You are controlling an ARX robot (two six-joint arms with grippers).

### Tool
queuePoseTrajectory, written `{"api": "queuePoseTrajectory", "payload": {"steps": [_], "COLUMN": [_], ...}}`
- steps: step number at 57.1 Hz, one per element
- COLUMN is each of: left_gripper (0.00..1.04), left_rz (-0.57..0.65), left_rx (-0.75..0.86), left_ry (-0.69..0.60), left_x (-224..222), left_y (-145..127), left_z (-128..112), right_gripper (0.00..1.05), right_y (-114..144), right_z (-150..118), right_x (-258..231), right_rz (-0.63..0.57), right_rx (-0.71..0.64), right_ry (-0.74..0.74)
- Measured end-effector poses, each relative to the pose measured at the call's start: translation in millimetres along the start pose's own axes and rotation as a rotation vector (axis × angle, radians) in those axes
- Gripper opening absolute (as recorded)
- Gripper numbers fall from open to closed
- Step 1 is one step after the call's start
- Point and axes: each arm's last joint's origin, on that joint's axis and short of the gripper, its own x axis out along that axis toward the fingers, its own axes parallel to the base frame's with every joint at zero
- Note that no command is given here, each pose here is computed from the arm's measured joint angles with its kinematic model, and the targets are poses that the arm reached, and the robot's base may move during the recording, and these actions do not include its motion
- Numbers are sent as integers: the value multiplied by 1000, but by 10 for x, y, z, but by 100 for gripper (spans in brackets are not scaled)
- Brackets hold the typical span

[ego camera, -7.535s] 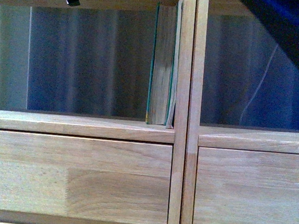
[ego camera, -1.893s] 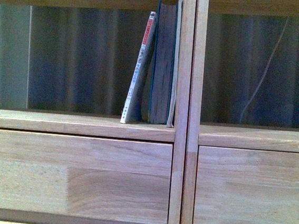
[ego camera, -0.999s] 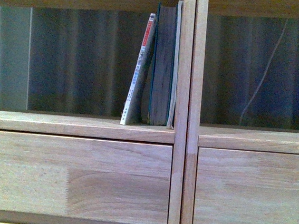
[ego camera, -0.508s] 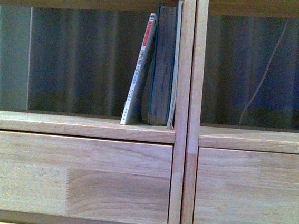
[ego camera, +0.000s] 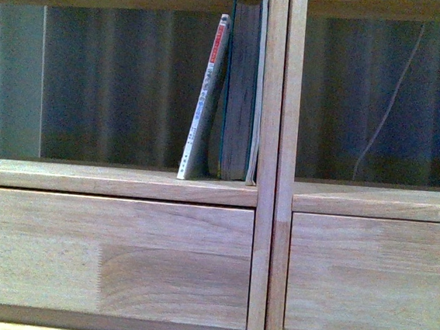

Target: Organize books on shelf

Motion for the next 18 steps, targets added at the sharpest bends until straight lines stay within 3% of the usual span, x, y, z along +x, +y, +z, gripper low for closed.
{"api": "queuePoseTrajectory", "payload": {"steps": [9, 10, 18], "left_gripper": [99, 98, 97], "left_rz": [0, 0, 0], "left_rx": [0, 0, 0], "left_ry": [0, 0, 0], "left_x": [0, 0, 0], "left_y": [0, 0, 0], "left_z": [0, 0, 0], "right_gripper": [95, 99, 98], "right_y": [0, 0, 0], "right_z": [0, 0, 0], "right_x": [0, 0, 0], "right_rz": [0, 0, 0], "right_rx": [0, 0, 0], "right_ry": [0, 0, 0]}}
